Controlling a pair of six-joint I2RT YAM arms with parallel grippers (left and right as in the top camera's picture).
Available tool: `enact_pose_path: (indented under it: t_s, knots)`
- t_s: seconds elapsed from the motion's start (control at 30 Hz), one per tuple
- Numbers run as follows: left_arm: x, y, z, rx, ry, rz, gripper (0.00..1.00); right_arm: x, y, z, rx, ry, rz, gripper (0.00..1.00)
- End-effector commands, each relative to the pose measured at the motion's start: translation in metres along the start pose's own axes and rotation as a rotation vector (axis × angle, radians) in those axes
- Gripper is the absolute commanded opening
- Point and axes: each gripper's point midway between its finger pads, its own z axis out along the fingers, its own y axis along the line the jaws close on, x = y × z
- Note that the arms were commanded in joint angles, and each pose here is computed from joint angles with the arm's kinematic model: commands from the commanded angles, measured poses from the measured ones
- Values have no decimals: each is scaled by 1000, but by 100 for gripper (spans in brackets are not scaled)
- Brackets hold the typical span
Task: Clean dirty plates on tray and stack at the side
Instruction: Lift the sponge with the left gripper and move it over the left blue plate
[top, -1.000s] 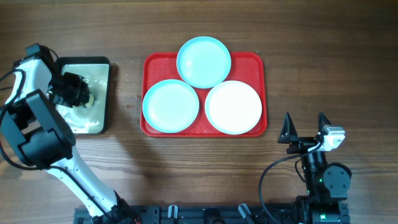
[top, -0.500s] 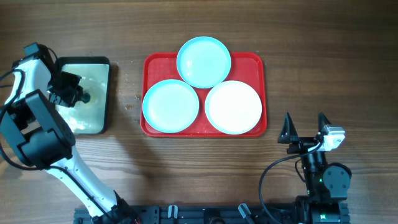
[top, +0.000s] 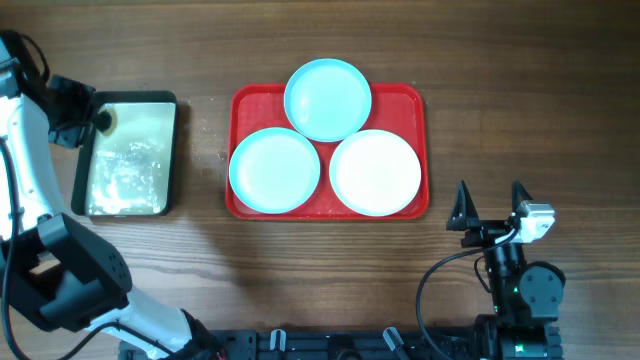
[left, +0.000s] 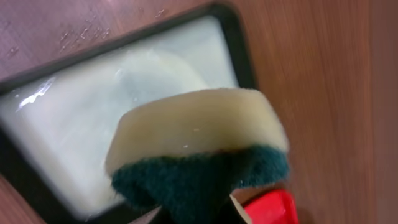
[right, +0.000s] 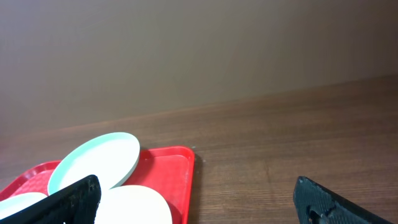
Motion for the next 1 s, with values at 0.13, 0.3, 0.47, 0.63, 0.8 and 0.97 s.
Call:
enact_pose_path:
  t_s: [0.13, 0.3, 0.47, 0.63, 0.8, 0.97]
  knots:
    - [20, 13, 62, -8, 125, 114, 4, -3, -4, 0, 18, -13, -12, 100]
    - [4, -25, -68, 175, -108, 222, 4, -3, -4, 0, 18, -14, -12, 100]
    - [26, 8, 32, -25, -75, 264, 4, -3, -4, 0, 18, -13, -12, 100]
    - [21, 1, 31, -25, -98, 403, 4, -3, -4, 0, 18, -13, -12, 100]
    - [-5, -50, -108, 239, -432, 417, 4, -3, -4, 0, 18, -13, -12, 100]
    - [-9, -32, -65, 154, -423, 405, 4, -3, -4, 0, 18, -14, -12, 100]
